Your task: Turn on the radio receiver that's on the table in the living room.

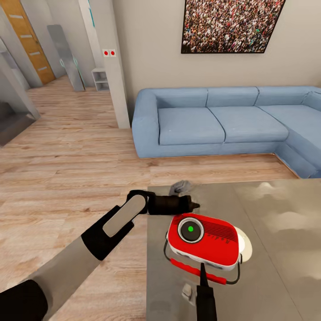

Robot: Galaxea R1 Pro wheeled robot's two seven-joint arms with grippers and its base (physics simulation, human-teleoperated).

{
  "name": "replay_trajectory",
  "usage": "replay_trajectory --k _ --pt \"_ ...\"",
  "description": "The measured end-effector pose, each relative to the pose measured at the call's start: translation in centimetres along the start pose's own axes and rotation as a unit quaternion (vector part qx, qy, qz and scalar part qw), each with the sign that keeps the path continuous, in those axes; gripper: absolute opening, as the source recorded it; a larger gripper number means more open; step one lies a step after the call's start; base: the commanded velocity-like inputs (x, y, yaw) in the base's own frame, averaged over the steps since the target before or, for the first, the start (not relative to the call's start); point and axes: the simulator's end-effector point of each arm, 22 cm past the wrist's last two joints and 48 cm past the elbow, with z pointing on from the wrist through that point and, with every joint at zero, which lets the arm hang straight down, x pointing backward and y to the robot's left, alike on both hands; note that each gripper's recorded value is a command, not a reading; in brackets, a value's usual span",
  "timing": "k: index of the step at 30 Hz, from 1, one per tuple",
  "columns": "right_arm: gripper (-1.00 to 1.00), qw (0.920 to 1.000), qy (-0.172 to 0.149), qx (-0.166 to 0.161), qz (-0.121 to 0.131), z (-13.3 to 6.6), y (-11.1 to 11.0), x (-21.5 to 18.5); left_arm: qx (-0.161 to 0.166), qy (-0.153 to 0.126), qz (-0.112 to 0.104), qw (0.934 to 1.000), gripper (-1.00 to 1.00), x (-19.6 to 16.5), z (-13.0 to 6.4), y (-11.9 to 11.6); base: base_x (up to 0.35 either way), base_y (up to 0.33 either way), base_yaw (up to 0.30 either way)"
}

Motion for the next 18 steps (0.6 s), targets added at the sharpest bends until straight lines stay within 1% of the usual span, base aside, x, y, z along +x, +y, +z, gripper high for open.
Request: replay_trajectory --k 2,4,6,8,10,12,14,16,18 --pt "-1.0 1.0 0.004 -0.004 0.001 0.1 0.2 0.2 -0.026 -0.026 -0.006 0.9993 -1.0 -1.4 -1.8 3.1 0.0 0.0 0.0" --pt "-1.0 0.9998 0.015 -0.013 0.003 0.6 0.5 0.8 -0.044 -0.052 -0.01 0.9976 -1.0 -2.6 -3.6 5.7 0.0 0.0 0.0" --pt "-1.0 0.9993 0.029 -0.023 0.005 1.1 0.9 1.4 -0.052 -0.061 -0.009 0.9967 -1.0 -2.9 -4.8 7.3 0.0 0.0 0.0" --pt "-1.0 0.9977 0.049 -0.044 0.015 1.7 1.6 2.3 -0.058 -0.059 -0.006 0.9966 -1.0 -2.4 -5.6 9.1 0.0 0.0 0.0" --pt "-1.0 0.9965 0.056 -0.056 0.025 2.1 1.8 2.4 -0.063 -0.056 -0.006 0.9964 -1.0 -1.7 -5.9 10.4 0.0 0.0 0.0" --pt "-1.0 0.9941 0.064 -0.075 0.046 2.5 2.0 2.5 -0.07 -0.056 -0.01 0.9959 -1.0 -1.1 -6.0 12.0 0.0 0.0 0.0" --pt "-1.0 0.9921 0.07 -0.086 0.059 3.1 1.9 3.0 -0.077 -0.059 -0.016 0.9952 -1.0 -0.9 -6.1 13.3 0.0 0.0 0.0" --pt "-1.0 0.9897 0.077 -0.096 0.074 3.8 1.7 3.7 -0.08 -0.06 -0.023 0.9947 -1.0 -0.7 -6.1 14.3 0.0 0.0 0.0" --pt "-1.0 0.9868 0.085 -0.102 0.092 4.8 1.0 4.4 -0.081 -0.061 -0.031 0.9943 -1.0 -0.5 -6.2 15.4 0.0 0.0 0.0"
